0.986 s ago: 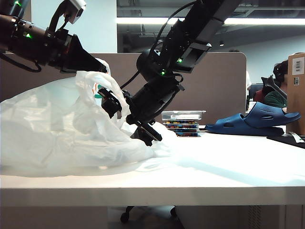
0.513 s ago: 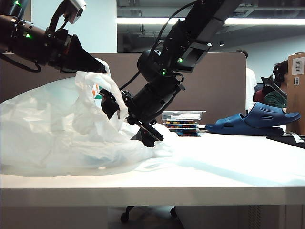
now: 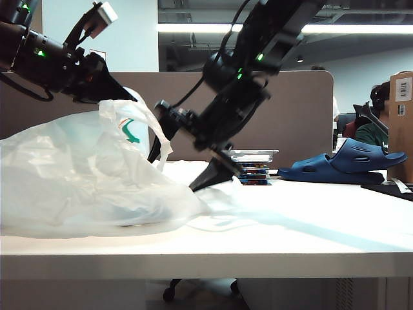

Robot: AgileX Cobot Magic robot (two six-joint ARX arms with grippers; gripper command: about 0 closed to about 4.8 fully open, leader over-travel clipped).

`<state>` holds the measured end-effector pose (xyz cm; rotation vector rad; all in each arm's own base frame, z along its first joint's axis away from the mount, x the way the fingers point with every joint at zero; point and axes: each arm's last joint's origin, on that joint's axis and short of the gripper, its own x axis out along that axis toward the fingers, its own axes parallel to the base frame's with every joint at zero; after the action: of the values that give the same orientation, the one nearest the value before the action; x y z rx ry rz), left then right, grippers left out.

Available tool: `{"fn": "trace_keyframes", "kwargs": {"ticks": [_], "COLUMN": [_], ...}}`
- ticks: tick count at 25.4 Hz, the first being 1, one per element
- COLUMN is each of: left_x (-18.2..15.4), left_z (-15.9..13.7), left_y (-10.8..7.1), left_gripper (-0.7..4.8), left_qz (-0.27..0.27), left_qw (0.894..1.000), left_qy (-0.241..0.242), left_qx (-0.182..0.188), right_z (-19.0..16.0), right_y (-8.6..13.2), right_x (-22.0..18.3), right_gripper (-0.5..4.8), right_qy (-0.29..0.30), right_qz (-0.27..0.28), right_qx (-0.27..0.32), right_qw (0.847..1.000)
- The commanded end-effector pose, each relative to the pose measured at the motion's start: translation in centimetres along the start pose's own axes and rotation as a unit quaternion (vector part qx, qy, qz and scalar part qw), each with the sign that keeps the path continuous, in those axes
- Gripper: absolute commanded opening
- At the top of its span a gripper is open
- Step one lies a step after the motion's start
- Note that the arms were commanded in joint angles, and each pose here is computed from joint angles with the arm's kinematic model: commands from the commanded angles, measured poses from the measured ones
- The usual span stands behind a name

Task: Put the power bank into the bag.

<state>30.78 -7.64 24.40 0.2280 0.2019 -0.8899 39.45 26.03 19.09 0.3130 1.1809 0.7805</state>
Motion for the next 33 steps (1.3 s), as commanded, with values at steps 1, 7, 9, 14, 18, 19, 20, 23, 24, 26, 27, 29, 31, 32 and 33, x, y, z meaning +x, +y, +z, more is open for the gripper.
{"fn": "trace_keyframes", "kwargs": {"ticks": [1, 7, 9, 14, 18, 19, 20, 23, 24, 26, 27, 29, 31, 32, 33], "left_x": [-0.1, -0.1, -0.1, -0.2, -0.7, -0.8, -1.0, -1.6, -1.8, -2.5, -2.7, -3.2, -3.7, -4.2, -4.6], "left_z": [0.2, 0.3, 0.4, 0.4, 1.1, 1.3, 1.6, 2.4, 2.7, 3.5, 3.7, 4.1, 4.7, 5.2, 5.5], "left_y": [0.3, 0.3, 0.1, -0.1, -0.4, -0.5, -0.6, -1.1, -1.2, -1.6, -1.7, -1.9, -2.0, -2.1, -2.2], "left_gripper": [-0.05, 0.66, 2.61, 3.14, 3.16, 3.19, 3.20, 3.20, 3.20, 3.20, 3.20, 3.19, 3.18, 3.15, 3.06], "left_qz": [0.050, 0.046, 0.007, -0.009, -0.029, -0.040, -0.055, -0.092, -0.100, -0.123, -0.122, -0.116, -0.092, -0.056, -0.028], "left_qw": [0.999, 0.999, 1.000, 1.000, 0.999, 0.999, 0.998, 0.994, 0.993, 0.989, 0.989, 0.989, 0.991, 0.994, 0.995], "left_qy": [0.012, 0.007, -0.007, -0.010, -0.023, -0.029, -0.038, -0.060, -0.065, -0.081, -0.083, -0.087, -0.089, -0.088, -0.086], "left_qx": [0.002, 0.004, -0.001, -0.026, -0.021, -0.018, -0.014, -0.003, 0.000, 0.011, 0.013, 0.018, 0.025, 0.031, 0.033], "right_z": [0.5, 0.7, 0.8, 1.1, 1.2, 1.2, 1.3, 1.4, 1.5, 1.6, 1.6, 1.7, 1.6, 1.6, 1.6], "right_y": [0.5, 0.8, 0.5, 0.0, -0.5, -0.4, -0.5, -0.8, -0.9, -1.2, -1.2, -1.4, -1.5, -1.6, -1.6], "right_x": [-2.6, -5.2, -6.8, -9.3, -11.6, -12.1, -12.3, -13.7, -14.1, -15.3, -15.6, -16.4, -17.2, -18.2, -18.6], "right_gripper": [4.17, 4.17, 2.93, 0.74, -0.08, -0.08, -0.08, -0.08, -0.08, -0.08, -0.08, -0.08, -0.08, -0.09, -0.09], "right_qy": [-0.013, -0.019, -0.025, -0.037, -0.051, -0.055, -0.058, -0.071, -0.075, -0.089, -0.092, -0.101, -0.110, -0.119, -0.126], "right_qz": [-0.003, -0.014, -0.024, -0.044, -0.060, -0.064, -0.065, -0.072, -0.073, -0.078, -0.079, -0.083, -0.092, -0.101, -0.113], "right_qx": [-0.017, -0.032, -0.037, -0.055, -0.069, -0.071, -0.071, -0.074, -0.073, -0.070, -0.070, -0.067, -0.065, -0.065, -0.066], "right_qw": [1.000, 0.999, 0.999, 0.997, 0.994, 0.994, 0.994, 0.992, 0.992, 0.991, 0.990, 0.989, 0.988, 0.986, 0.983]}}
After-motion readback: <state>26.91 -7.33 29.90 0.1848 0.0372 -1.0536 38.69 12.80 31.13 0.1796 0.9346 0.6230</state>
